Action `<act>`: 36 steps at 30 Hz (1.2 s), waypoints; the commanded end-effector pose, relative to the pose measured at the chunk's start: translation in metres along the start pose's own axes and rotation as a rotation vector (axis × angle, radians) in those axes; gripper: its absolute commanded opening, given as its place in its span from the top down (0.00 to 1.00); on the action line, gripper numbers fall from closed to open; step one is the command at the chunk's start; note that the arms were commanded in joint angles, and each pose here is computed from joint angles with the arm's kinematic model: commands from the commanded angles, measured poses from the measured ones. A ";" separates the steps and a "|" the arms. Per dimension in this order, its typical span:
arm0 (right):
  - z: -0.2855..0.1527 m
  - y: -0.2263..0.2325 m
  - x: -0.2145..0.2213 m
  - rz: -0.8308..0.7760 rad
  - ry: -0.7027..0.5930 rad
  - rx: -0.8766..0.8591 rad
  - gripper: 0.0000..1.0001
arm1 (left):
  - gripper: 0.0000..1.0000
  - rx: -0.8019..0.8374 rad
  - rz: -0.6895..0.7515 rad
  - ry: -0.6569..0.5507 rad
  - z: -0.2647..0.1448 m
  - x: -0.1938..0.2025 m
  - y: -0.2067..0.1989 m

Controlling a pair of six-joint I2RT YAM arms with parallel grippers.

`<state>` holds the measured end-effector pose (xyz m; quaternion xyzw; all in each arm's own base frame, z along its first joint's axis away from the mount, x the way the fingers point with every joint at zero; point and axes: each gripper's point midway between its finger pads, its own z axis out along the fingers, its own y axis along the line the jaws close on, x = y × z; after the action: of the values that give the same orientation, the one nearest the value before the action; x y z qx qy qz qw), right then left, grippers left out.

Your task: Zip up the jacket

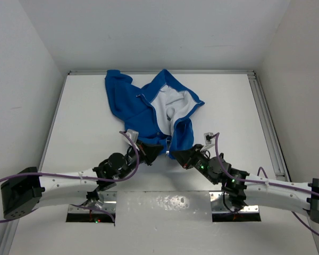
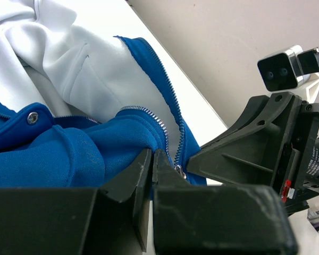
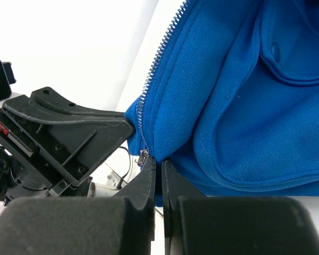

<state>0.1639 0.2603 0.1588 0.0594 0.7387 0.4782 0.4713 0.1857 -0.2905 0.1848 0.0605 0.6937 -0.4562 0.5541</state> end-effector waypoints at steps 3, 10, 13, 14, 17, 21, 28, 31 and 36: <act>0.004 0.032 -0.022 0.046 -0.057 -0.074 1.00 | 1.00 0.067 -0.017 -0.039 -0.001 -0.009 -0.019; 0.005 0.032 -0.024 0.052 -0.071 -0.067 1.00 | 1.00 0.069 -0.022 -0.034 -0.003 -0.007 -0.018; 0.006 0.031 -0.025 0.055 -0.077 -0.063 1.00 | 1.00 0.072 -0.026 -0.032 -0.004 -0.006 -0.019; 0.006 0.032 -0.026 0.059 -0.082 -0.064 1.00 | 1.00 0.072 -0.025 -0.030 -0.004 -0.005 -0.019; 0.005 0.033 -0.030 0.069 -0.099 -0.067 1.00 | 1.00 0.068 -0.026 -0.029 -0.005 -0.004 -0.018; 0.005 0.034 -0.034 0.067 -0.113 -0.064 1.00 | 1.00 0.071 -0.017 -0.012 -0.005 0.001 -0.019; 0.011 0.034 -0.032 0.038 -0.092 -0.028 1.00 | 1.00 0.072 -0.004 0.026 -0.007 0.011 -0.019; 0.013 0.038 -0.032 0.018 -0.077 -0.027 1.00 | 1.00 0.059 -0.001 0.052 -0.008 0.018 -0.015; 0.014 0.035 -0.036 -0.028 -0.080 0.010 1.00 | 1.00 0.075 -0.012 0.096 -0.014 0.026 -0.017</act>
<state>0.1756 0.2647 0.1705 0.0626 0.7492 0.4469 0.4849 0.1743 -0.2933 0.1694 0.0758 0.7090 -0.4502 0.5375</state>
